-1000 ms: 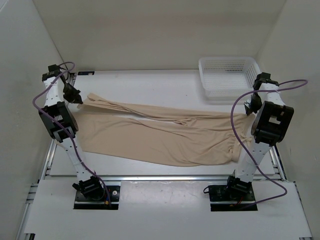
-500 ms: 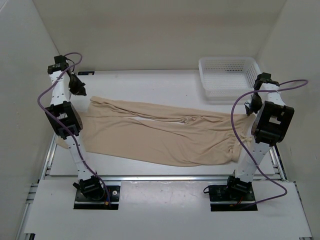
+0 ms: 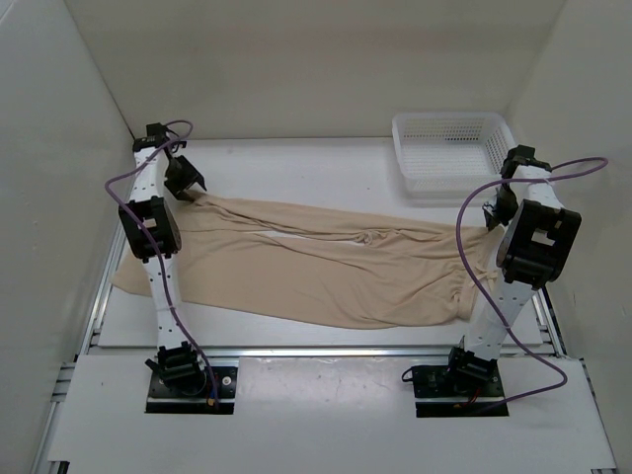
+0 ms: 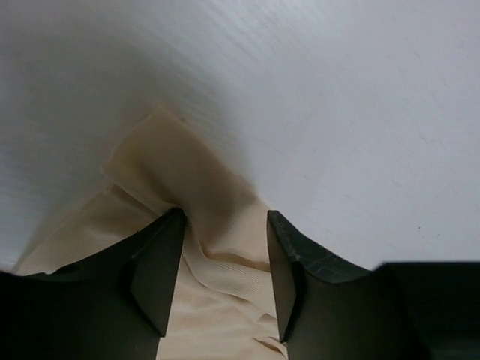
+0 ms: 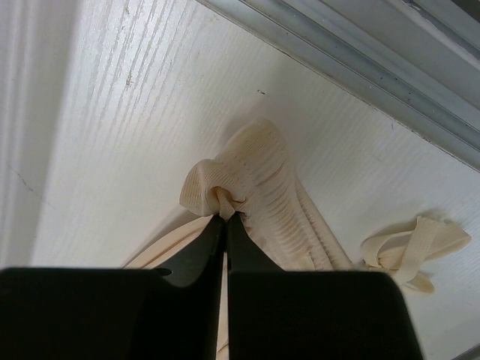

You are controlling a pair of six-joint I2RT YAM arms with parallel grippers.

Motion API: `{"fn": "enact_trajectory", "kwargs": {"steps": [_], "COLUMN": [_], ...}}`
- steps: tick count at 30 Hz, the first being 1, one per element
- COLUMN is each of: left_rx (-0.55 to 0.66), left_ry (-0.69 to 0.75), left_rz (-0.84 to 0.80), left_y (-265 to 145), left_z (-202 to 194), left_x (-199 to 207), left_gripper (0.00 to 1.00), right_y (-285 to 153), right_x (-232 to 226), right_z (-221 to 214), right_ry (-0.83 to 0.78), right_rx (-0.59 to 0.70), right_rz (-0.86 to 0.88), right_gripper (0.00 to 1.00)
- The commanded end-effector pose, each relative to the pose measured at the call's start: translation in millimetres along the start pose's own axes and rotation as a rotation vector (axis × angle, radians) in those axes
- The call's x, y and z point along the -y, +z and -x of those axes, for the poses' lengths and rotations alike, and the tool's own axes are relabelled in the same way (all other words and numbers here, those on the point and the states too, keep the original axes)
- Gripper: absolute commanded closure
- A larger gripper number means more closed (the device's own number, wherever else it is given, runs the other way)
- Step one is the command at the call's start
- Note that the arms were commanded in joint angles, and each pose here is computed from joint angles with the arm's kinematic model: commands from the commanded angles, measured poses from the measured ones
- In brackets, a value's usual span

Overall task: Fold and stack the trousers
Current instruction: Flatten the trousers out

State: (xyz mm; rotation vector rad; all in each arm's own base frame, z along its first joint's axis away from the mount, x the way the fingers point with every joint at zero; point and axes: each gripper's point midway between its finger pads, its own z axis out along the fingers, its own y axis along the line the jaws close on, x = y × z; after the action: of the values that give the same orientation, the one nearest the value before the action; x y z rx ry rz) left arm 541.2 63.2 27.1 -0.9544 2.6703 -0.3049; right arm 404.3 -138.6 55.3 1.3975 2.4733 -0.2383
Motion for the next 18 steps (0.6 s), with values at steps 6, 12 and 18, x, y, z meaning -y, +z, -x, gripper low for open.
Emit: {"fn": "enact_trajectory", "kwargs": {"steps": [6, 12, 18], "left_rx": [0.105, 0.214, 0.365], "left_ry": [0.005, 0.024, 0.018], "left_rz": [-0.044, -0.045, -0.079], "left_y": [-37, -93, -173], "left_z": [18, 30, 49], "left_x": [24, 30, 29], "left_gripper": [0.9, 0.9, 0.9], "right_y": [-14, -15, -42], "right_x": [8, 11, 12], "right_z": [14, 13, 23], "right_ry": [0.025, 0.025, 0.041], "right_rx": [0.054, 0.06, 0.116], "right_rz": [-0.004, -0.011, 0.024], "right_gripper": [1.0, 1.0, 1.0]}}
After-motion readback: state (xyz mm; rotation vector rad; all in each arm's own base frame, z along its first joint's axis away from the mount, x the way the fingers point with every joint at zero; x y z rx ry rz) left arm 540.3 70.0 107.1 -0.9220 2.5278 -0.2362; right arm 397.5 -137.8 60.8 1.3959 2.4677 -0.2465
